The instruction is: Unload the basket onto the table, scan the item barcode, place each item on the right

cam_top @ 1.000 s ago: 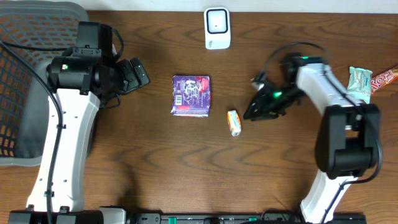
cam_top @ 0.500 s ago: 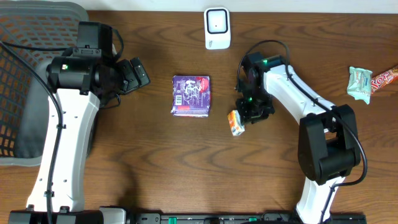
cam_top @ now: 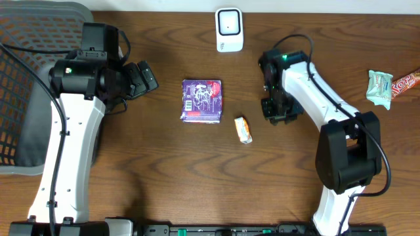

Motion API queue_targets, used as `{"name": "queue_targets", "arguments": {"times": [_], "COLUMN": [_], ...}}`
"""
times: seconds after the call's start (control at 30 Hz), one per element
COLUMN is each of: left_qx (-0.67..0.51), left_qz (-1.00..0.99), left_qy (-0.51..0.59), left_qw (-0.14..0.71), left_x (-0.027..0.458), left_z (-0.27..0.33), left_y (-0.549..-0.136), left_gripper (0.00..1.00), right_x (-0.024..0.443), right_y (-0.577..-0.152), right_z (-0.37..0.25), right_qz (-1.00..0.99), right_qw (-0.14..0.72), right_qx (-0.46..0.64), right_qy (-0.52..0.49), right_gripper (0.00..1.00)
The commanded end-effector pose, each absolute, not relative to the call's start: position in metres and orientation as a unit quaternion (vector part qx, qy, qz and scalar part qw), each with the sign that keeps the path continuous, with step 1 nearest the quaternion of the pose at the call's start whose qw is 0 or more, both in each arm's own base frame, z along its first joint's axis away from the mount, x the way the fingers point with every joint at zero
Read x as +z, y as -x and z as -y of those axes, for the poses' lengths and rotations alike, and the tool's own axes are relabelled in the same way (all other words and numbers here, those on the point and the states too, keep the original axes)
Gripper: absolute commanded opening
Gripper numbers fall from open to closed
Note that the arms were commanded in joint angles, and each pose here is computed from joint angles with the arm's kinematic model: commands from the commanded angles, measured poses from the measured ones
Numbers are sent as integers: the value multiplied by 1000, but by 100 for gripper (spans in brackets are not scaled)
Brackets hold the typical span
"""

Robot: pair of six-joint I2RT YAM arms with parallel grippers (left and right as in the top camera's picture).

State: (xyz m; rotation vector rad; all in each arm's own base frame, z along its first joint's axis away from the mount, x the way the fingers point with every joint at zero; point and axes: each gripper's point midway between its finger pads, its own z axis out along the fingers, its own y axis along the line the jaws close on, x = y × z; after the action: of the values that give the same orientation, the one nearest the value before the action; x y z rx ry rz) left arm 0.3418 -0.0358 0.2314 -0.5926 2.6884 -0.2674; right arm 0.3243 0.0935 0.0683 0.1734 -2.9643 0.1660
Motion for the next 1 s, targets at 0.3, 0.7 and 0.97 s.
{"name": "queue_targets", "arguments": {"times": [0.3,0.7,0.97], "left_qx": [-92,-92,-92], "left_qz": [-954,-954,-954], "left_qy": [217,217,217], "left_qw": [185,185,185], "left_x": [231,231,231], "left_z": [34,34,34], "left_y": [-342,-342,-342], "left_gripper": [99,99,99], "right_x": [117,60,53], "right_y": [-305,-285,-291], "right_z": [-206,-231,-242], "right_qz": [960,962,966], "right_qw": [75,81,39], "right_qx": [-162,-168,-112], "right_qy": [-215,-198,-229], "right_gripper": [28,24,38]}}
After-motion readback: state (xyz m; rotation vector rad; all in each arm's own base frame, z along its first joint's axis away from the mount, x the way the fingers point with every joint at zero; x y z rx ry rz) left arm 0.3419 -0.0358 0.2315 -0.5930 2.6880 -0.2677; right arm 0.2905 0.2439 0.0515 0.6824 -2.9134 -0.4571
